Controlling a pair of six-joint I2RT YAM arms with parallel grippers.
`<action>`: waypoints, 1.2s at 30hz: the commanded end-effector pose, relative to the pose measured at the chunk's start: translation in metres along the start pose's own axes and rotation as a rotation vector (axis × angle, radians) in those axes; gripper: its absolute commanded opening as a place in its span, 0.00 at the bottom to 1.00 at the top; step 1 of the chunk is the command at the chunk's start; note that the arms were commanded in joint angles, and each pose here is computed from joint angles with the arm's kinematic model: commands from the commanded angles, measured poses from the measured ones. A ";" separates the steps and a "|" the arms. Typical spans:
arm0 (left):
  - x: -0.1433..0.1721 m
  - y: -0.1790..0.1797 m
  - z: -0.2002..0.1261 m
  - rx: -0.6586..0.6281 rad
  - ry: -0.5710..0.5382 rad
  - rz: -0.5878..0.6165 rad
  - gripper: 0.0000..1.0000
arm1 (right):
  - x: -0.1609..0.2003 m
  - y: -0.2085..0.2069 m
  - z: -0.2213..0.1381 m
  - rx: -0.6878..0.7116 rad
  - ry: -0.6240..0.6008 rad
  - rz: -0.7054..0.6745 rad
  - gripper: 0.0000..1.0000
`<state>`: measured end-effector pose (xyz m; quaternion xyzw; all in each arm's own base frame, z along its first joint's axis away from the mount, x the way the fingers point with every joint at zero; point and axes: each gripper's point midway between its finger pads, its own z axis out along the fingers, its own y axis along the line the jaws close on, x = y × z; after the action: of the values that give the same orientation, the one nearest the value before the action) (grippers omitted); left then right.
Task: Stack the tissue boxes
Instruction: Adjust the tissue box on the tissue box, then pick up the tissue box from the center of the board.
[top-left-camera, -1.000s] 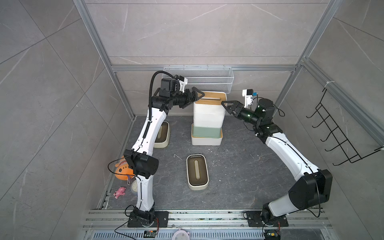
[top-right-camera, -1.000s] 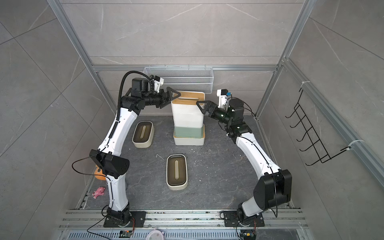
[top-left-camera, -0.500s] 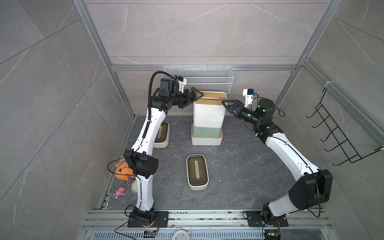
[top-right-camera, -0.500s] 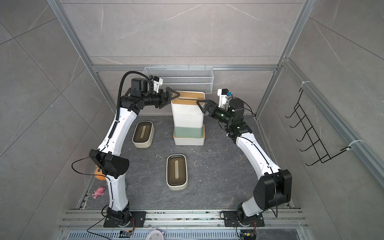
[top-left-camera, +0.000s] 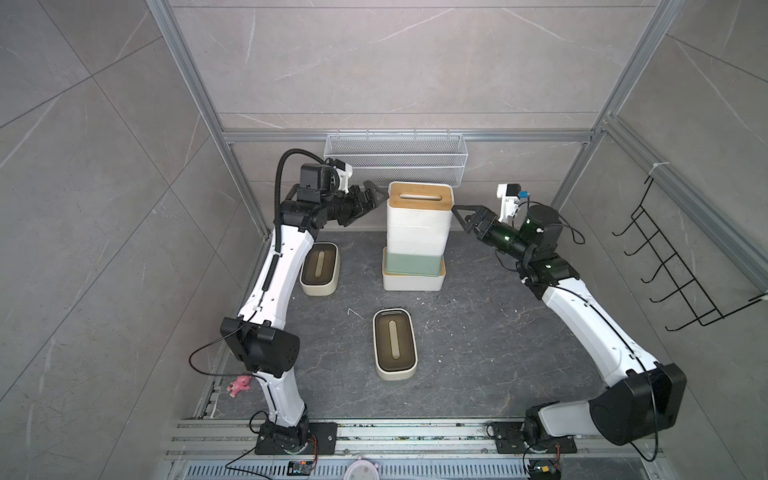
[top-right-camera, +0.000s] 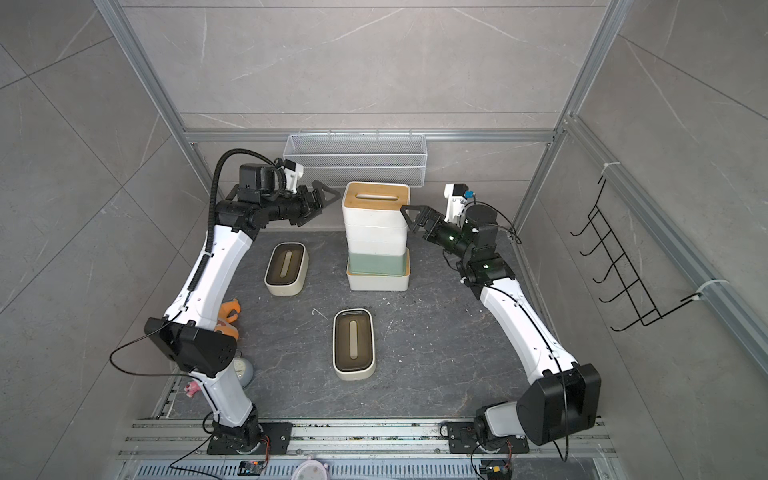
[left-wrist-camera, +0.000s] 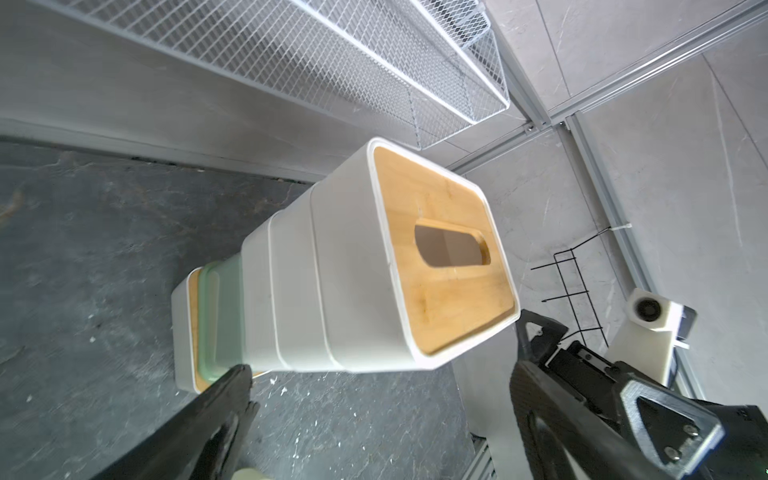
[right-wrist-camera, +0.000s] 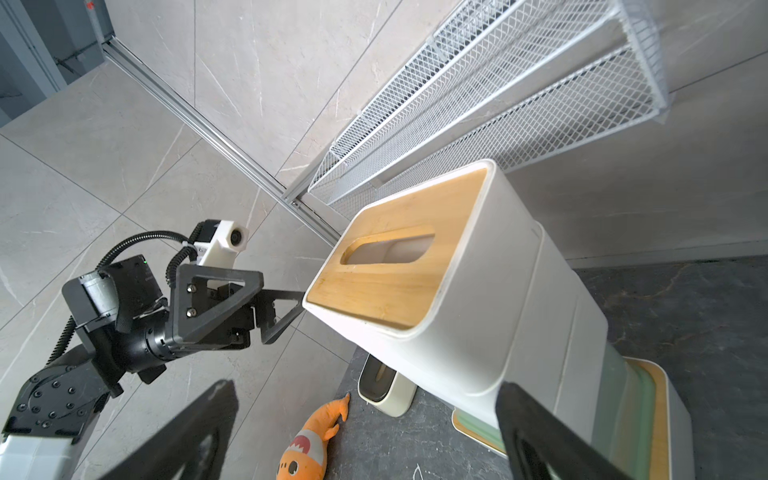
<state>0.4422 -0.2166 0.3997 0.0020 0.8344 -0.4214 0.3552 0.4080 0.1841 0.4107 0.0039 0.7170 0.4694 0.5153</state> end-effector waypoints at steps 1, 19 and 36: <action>-0.001 -0.008 -0.028 -0.011 -0.101 0.042 0.99 | 0.001 0.004 -0.019 0.020 -0.025 -0.047 1.00; 0.181 0.114 -0.090 -0.290 -0.025 -0.166 1.00 | 0.080 -0.011 -0.096 0.063 0.019 -0.014 1.00; 0.309 0.142 -0.046 -0.551 0.314 0.050 0.97 | 0.156 -0.037 -0.162 0.169 0.124 -0.043 1.00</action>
<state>0.2191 -0.1894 0.1293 -0.0098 0.9584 -0.2129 0.1899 0.2411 0.1363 0.2923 -0.0005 0.7688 0.4112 0.4898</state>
